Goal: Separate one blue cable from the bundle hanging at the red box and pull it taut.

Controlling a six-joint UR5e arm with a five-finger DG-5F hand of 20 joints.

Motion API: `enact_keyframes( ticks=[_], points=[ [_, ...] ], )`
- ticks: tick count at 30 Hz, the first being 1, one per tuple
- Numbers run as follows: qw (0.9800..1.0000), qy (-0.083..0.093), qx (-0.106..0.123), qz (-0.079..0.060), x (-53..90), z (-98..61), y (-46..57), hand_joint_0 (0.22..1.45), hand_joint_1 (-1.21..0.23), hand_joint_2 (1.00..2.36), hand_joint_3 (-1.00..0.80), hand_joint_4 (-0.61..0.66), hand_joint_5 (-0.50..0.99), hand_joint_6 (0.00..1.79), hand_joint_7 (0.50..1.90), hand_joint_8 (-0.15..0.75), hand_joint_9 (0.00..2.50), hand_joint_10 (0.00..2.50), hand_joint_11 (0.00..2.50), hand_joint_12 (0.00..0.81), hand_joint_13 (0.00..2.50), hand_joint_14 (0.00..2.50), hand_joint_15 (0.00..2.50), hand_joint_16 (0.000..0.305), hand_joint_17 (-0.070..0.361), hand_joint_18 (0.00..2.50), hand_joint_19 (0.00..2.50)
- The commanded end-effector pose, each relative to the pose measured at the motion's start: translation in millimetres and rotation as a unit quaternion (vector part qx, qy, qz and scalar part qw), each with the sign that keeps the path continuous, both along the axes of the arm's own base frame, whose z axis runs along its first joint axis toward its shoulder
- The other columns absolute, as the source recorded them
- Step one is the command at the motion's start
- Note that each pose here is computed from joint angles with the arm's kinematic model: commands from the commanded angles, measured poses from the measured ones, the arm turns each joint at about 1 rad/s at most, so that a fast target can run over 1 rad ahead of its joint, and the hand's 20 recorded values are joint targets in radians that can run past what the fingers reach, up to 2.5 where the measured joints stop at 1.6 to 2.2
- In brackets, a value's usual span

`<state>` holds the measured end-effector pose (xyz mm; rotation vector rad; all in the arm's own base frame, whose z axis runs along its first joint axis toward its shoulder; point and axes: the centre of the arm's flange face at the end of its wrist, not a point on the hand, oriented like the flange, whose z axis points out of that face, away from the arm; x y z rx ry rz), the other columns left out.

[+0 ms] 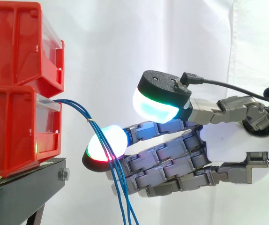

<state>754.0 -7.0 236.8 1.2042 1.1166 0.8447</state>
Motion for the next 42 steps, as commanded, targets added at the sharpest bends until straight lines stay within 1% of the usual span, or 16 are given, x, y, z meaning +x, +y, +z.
enact_keyframes(
  ticks=[1, 2, 3, 4, 5, 6, 7, 11, 17, 22, 23, 26, 33, 35, 37, 42],
  points=[
    [1.0, 0.005, 0.0, 0.005, 2.0, -10.1, 4.3, 0.55, -0.66, 1.0, -0.5, 0.27, -0.21, 0.5, 0.83, 0.298, 0.4, 0.0, 0.07, 0.27, 0.32, 0.0, 0.01, 0.026, 0.058, 0.12, 0.0],
    [1.0, 0.005, 0.0, 0.005, 2.0, -10.1, 4.3, 0.55, -0.66, 1.0, -0.5, 0.27, -0.21, 0.5, 0.83, 0.3, 0.4, 0.0, 0.07, 0.27, 0.32, 0.0, 0.01, 0.026, 0.058, 0.12, 0.0],
    [0.9999, 0.01, 0.004, 0.008, 5.9, -27.5, 5.9, 0.55, -0.66, 1.0, -0.5, 0.27, -0.21, 0.5, 0.83, 0.3, 0.4, 0.0, 0.07, 0.27, 0.32, 0.0, 0.02, 0.026, 0.058, 0.12, 0.0],
    [0.9998, 0.0, 0.014, 0.014, 11.0, -30.4, 8.2, 0.55, -0.66, 1.0, -0.5, 0.27, -0.21, 0.5, 0.83, 0.3, 0.4, 0.0, 0.08, 0.271, 0.32, 0.0, 0.01, 0.026, 0.058, 0.12, 0.0],
    [0.9997, -0.001, 0.017, 0.015, 12.4, -33.3, 8.8, 0.55, -0.66, 1.0, -0.5, 0.27, -0.21, 0.5, 0.83, 0.299, 0.4, 0.0, 0.08, 0.271, 0.32, 0.0, 0.01, 0.026, 0.058, 0.12, 0.0],
    [0.9996, -0.005, 0.021, 0.017, 14.0, -32.1, 10.6, 0.55, -0.65, 1.0, -0.5, 0.27, -0.21, 0.5, 0.83, 0.3, 0.4, 0.0, 0.08, 0.271, 0.32, 0.0, 0.01, 0.026, 0.058, 0.12, 0.0],
    [0.9992, -0.008, 0.031, 0.025, 16.0, -34.8, 12.5, 0.55, -0.65, 1.0, -0.5, 0.27, -0.21, 0.5, 0.83, 0.3, 0.4, 0.0, 0.08, 0.271, 0.32, 0.0, 0.01, 0.026, 0.058, 0.12, 0.0],
    [0.9985, -0.014, 0.037, 0.038, 17.6, -33.9, 15.3, 0.55, -0.65, 1.0, -0.49, 0.27, -0.21, 0.5, 0.84, 0.3, 0.41, 0.0, 0.09, 0.271, 0.32, 0.0, 0.01, 0.026, 0.058, 0.12, 0.0],
    [0.9975, -0.025, 0.048, 0.045, 20.5, -35.8, 18.3, 0.55, -0.64, 1.0, -0.49, 0.27, -0.21, 0.5, 0.84, 0.301, 0.41, 0.0, 0.08, 0.271, 0.33, 0.0, 0.02, 0.026, 0.059, 0.12, 0.0],
    [0.9961, -0.035, 0.066, 0.046, 21.8, -34.5, 18.7, 0.56, -0.63, 1.0, -0.49, 0.28, -0.21, 0.5, 0.84, 0.305, 0.43, 0.0, 0.08, 0.272, 0.34, 0.0, 0.02, 0.026, 0.059, 0.13, 0.0],
    [0.9961, -0.035, 0.066, 0.046, 21.8, -34.5, 18.7, 0.56, -0.62, 1.0, -0.48, 0.28, -0.2, 0.5, 0.84, 0.306, 0.44, 0.0, 0.08, 0.273, 0.34, 0.0, 0.02, 0.026, 0.059, 0.13, 0.0],
    [0.9953, -0.047, 0.071, 0.047, 23.8, -32.5, 19.2, 0.57, -0.6, 1.0, -0.48, 0.28, -0.2, 0.5, 0.84, 0.304, 0.45, 0.0, 0.09, 0.27, 0.35, 0.0, 0.03, 0.026, 0.058, 0.14, 0.0],
    [0.9948, -0.048, 0.077, 0.047, 23.8, -32.5, 20.3, 0.59, -0.55, 1.0, -0.47, 0.29, -0.19, 0.5, 0.85, 0.303, 0.48, 0.0, 0.11, 0.266, 0.36, 0.0, 0.04, 0.025, 0.056, 0.15, 0.0],
    [0.9935, -0.05, 0.089, 0.049, 23.4, -33.2, 20.6, 0.59, -0.55, 1.0, -0.47, 0.29, -0.19, 0.5, 0.85, 0.304, 0.48, 0.0, 0.1, 0.266, 0.37, 0.0, 0.04, 0.025, 0.057, 0.15, 0.0],
    [0.9929, -0.053, 0.094, 0.049, 23.7, -32.9, 20.6, 0.59, -0.55, 1.0, -0.47, 0.29, -0.19, 0.5, 0.86, 0.306, 0.49, 0.0, 0.11, 0.267, 0.37, 0.0, 0.04, 0.025, 0.057, 0.16, 0.0],
    [0.9927, -0.055, 0.095, 0.05, 24.2, -30.9, 20.7, 0.59, -0.6, 1.0, -0.47, 0.3, -0.18, 0.5, 0.93, 0.31, 0.5, 0.0, 0.14, 0.269, 0.38, 0.0, 0.04, 0.025, 0.057, 0.17, 0.0]
  ],
)
